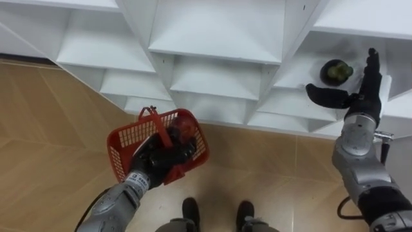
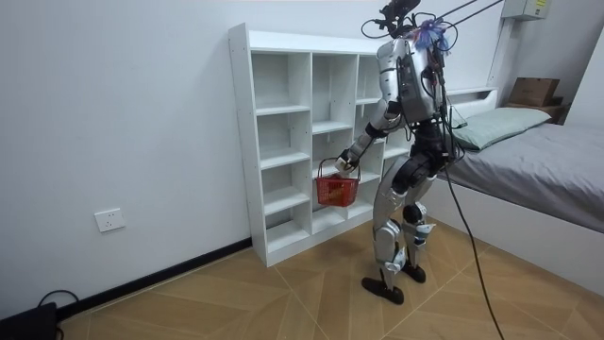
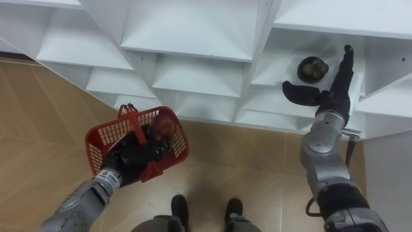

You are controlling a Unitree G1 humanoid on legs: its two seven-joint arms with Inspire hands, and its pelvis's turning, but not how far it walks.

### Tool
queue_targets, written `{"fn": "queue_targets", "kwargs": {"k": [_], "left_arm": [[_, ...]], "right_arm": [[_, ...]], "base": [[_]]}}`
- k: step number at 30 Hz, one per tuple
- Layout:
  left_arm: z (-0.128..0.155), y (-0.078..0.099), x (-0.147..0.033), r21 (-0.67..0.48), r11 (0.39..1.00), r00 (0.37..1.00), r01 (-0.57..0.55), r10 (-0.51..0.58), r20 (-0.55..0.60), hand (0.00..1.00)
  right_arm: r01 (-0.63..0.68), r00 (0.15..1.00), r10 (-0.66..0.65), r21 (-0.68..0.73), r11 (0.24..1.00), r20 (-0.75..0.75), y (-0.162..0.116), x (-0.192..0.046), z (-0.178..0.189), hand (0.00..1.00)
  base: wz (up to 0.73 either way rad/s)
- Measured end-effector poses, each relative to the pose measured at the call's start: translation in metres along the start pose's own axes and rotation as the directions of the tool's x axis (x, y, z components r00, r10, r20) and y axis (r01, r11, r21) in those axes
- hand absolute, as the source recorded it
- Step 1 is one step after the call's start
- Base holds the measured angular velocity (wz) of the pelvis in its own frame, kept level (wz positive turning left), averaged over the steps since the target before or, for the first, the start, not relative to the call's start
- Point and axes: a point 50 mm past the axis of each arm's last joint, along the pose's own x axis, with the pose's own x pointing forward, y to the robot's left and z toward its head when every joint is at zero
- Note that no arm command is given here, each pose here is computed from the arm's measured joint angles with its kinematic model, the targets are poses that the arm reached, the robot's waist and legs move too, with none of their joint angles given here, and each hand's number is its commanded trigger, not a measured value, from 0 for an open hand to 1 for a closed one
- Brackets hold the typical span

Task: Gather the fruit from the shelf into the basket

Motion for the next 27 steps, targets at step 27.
{"fn": "queue_targets", "kwargs": {"k": [27], "left_arm": [[-0.003, 0.001, 0.001, -0.041, 0.999, 0.999, -0.002, 0.000, -0.038, 1.00]], "right_arm": [[-0.090, 0.991, 0.112, 0.246, 0.965, -0.077, -0.010, 0.013, 0.004, 0.00]], "base": [[0.00]]}}
